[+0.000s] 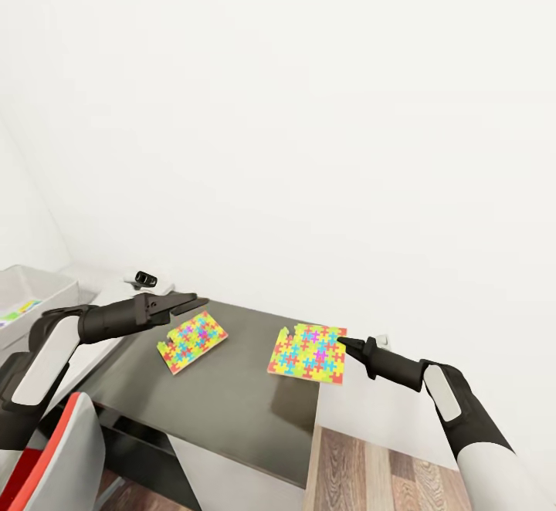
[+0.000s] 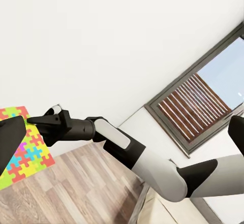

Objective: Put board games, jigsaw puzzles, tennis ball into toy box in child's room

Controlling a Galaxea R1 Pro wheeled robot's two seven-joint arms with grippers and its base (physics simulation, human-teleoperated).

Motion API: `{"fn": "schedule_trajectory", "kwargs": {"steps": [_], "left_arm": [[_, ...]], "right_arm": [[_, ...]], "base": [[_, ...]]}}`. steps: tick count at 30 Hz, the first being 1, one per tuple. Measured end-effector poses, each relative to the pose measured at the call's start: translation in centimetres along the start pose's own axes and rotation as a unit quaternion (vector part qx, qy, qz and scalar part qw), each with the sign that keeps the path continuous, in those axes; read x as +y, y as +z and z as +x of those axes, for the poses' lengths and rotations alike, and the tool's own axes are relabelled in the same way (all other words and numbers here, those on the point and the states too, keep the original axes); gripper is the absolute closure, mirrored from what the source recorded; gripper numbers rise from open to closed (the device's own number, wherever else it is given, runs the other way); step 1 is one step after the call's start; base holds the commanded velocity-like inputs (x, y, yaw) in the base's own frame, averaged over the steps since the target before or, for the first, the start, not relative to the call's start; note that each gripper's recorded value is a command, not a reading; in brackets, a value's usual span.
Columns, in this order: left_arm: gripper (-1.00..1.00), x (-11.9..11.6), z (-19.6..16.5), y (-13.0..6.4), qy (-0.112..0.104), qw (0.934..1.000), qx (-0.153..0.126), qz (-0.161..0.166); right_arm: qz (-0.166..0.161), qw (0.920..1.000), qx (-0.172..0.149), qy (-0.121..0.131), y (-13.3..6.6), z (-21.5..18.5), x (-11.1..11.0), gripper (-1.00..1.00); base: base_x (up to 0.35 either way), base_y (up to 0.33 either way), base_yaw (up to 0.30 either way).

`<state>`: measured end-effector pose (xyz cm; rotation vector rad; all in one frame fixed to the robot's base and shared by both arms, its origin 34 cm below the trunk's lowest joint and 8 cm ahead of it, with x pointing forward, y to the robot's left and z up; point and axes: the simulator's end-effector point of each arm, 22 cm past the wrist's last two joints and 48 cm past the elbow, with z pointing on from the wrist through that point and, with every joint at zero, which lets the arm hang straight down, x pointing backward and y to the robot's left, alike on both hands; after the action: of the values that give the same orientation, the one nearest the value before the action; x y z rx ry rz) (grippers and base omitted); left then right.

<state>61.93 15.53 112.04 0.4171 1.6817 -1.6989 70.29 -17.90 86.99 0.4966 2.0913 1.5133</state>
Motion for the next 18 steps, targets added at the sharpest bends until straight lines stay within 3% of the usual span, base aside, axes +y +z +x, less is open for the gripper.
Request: {"fn": "schedule_trajectory", "kwargs": {"steps": [7, 10, 12, 18], "left_arm": [[-1.0, -0.6, -1.0, -1.5, 0.005, 0.9999, 0.006, -0.015], [-1.0, -1.9, -1.8, -2.5, 0.003, 1.0, 0.002, 0.0], [-1.0, -3.2, -2.6, -3.5, 0.0, 0.9999, -0.002, 0.014], [-1.0, -4.4, -3.6, -5.3, 0.002, 1.0, 0.003, 0.007]], "right_arm": [[0.001, 1.0, 0.0, 0.0, -0.3, -0.2, 1.0, 1.0], [-0.002, 1.0, 0.0, 0.0, -0.5, -0.2, 1.5, 1.0], [-0.011, 0.9999, -0.001, 0.0, -0.5, -0.3, 2.1, 1.0], [-0.052, 0.9987, -0.002, 0.0, -1.0, -0.2, 4.4, 1.0]], "base": [[0.0, 0.0, 0.0], [0.0, 0.0, 0.0], [0.0, 0.0, 0.0], [0.0, 0.0, 0.0]]}}
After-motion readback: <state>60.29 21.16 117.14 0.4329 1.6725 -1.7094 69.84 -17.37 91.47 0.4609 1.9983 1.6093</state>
